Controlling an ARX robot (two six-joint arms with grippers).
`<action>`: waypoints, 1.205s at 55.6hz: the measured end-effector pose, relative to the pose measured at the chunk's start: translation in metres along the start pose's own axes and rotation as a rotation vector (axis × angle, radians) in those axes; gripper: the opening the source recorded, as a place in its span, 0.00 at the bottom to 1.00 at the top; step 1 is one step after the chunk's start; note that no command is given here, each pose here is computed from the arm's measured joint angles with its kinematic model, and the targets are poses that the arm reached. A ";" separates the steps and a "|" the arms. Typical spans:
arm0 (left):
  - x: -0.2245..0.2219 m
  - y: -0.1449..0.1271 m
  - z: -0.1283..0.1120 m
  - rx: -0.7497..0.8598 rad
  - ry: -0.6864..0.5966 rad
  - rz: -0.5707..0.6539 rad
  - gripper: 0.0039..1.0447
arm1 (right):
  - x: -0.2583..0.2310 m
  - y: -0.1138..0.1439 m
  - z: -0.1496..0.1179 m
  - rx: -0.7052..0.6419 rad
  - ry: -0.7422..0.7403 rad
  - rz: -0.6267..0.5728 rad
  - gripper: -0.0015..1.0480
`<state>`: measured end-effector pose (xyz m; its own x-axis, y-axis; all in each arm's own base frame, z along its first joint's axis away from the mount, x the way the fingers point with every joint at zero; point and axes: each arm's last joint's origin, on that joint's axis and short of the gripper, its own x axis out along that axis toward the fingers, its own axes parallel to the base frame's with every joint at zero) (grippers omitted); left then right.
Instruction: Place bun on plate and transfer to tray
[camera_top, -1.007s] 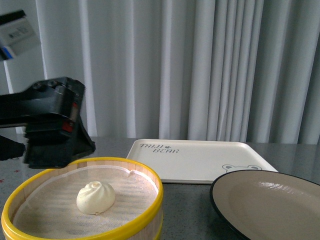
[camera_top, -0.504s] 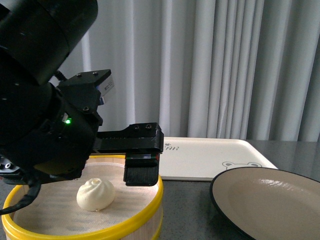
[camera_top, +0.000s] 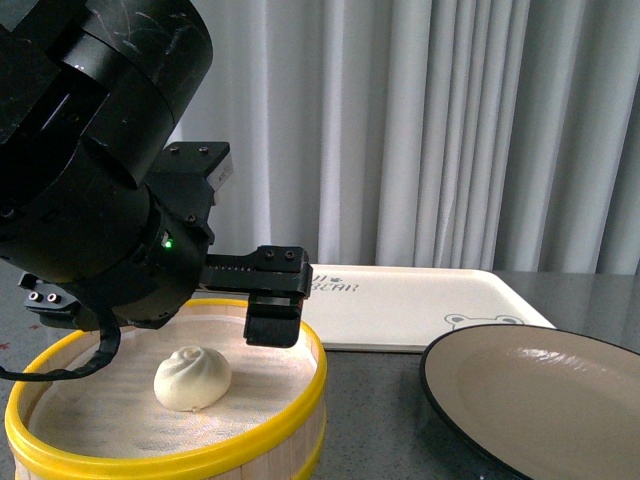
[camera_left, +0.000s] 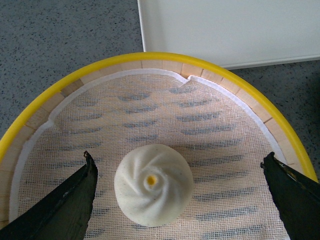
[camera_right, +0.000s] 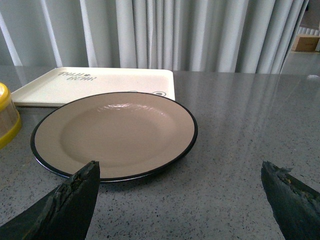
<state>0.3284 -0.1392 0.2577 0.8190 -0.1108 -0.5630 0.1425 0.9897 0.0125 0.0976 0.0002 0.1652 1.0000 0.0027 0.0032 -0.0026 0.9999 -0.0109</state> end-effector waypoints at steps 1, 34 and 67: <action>0.000 0.000 0.000 0.000 0.000 0.001 0.94 | 0.000 0.000 0.000 0.000 0.000 0.000 0.92; 0.019 0.010 -0.007 0.054 0.048 0.059 0.94 | 0.000 0.000 0.000 0.000 0.000 0.000 0.92; 0.027 0.019 -0.016 0.023 0.088 0.076 0.94 | 0.000 0.000 0.000 0.000 0.000 0.000 0.92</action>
<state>0.3447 -0.1219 0.2295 0.7761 -0.0262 -0.6301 0.0953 0.9925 0.0761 0.0976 0.0002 0.1652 1.0000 0.0027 0.0032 -0.0026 0.9999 -0.0105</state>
